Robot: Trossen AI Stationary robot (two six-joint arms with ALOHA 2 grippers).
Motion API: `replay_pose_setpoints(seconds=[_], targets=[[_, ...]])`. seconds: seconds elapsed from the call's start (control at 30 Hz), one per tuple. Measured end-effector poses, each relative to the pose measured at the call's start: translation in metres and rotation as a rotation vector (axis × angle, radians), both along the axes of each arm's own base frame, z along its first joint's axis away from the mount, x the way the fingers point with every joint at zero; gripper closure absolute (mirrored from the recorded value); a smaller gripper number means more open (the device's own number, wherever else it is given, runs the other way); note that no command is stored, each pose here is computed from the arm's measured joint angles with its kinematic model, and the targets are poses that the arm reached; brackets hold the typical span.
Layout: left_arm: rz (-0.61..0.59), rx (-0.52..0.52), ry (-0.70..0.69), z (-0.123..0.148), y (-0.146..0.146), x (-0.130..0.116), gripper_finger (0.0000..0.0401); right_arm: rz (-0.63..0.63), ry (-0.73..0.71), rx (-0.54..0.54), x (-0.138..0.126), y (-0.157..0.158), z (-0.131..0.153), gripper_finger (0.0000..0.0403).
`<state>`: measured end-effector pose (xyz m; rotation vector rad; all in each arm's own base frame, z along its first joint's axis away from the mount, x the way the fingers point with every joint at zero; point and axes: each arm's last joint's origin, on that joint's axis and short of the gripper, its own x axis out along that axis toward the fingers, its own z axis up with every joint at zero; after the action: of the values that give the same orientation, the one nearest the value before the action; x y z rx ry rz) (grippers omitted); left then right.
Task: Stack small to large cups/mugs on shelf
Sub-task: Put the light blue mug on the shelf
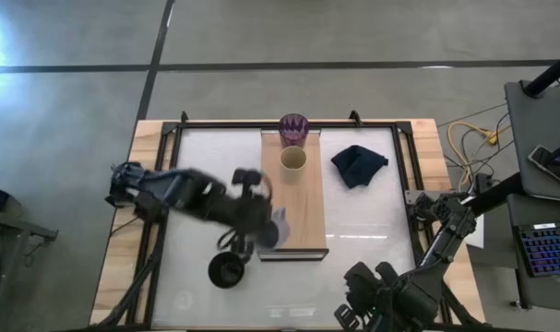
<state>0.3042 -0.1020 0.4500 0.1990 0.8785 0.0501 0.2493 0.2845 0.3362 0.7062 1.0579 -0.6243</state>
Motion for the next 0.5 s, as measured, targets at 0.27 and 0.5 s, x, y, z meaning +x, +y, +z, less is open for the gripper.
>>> replay_pose_setpoints(seconds=[0.27,0.5], targets=[[-0.056,-0.034,0.078,-0.012,0.054,0.023,0.0401,-0.214,-0.307,-0.132,0.001,-0.017,0.017,0.0349],[-0.186,0.012,0.151,-0.033,0.066,0.045,0.0401,-0.332,-0.459,-0.202,0.007,-0.060,0.044,0.0366]])
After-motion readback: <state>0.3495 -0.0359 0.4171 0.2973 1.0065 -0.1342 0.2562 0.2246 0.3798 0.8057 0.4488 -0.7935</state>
